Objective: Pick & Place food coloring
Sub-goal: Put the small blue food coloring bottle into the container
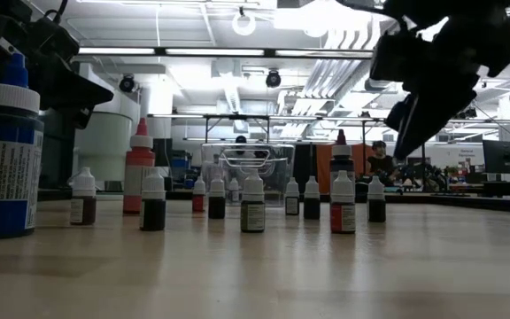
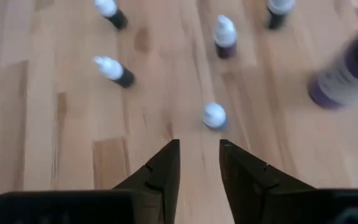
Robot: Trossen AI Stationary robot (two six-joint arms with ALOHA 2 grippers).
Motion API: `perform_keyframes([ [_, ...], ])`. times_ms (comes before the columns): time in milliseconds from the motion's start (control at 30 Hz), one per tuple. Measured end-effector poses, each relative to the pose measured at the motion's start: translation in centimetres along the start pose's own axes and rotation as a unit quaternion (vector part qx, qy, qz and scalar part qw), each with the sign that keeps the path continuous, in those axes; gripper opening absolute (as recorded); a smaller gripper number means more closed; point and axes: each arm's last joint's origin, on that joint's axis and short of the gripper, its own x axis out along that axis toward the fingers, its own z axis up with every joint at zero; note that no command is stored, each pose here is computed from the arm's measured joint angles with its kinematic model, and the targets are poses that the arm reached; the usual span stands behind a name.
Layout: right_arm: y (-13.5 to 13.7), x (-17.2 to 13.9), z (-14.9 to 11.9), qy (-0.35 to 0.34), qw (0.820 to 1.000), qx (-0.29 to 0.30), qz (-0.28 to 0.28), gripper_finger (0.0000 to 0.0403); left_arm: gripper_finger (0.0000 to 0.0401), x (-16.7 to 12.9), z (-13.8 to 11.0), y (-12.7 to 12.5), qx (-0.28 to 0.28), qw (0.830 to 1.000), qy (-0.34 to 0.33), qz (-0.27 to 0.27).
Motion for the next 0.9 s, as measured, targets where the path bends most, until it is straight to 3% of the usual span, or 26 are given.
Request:
perform_keyframes([
  [433,-1.3,1.7,-2.4,-0.064,0.994,-0.085,-0.016,0.0225,0.0001,0.0,0.0,0.0,0.0,1.0,0.0,0.0],
  [633,-1.5,2.3,-2.7,-0.066,0.992,-0.105,-0.023,0.0232,0.0001,0.0,0.0,0.0,0.0,1.0,0.0,0.0],
  [900,-1.3,3.2,-2.0,-0.071,0.992,-0.106,-0.021,0.0212,0.0001,0.0,0.0,0.0,0.0,1.0,0.0,0.0],
])
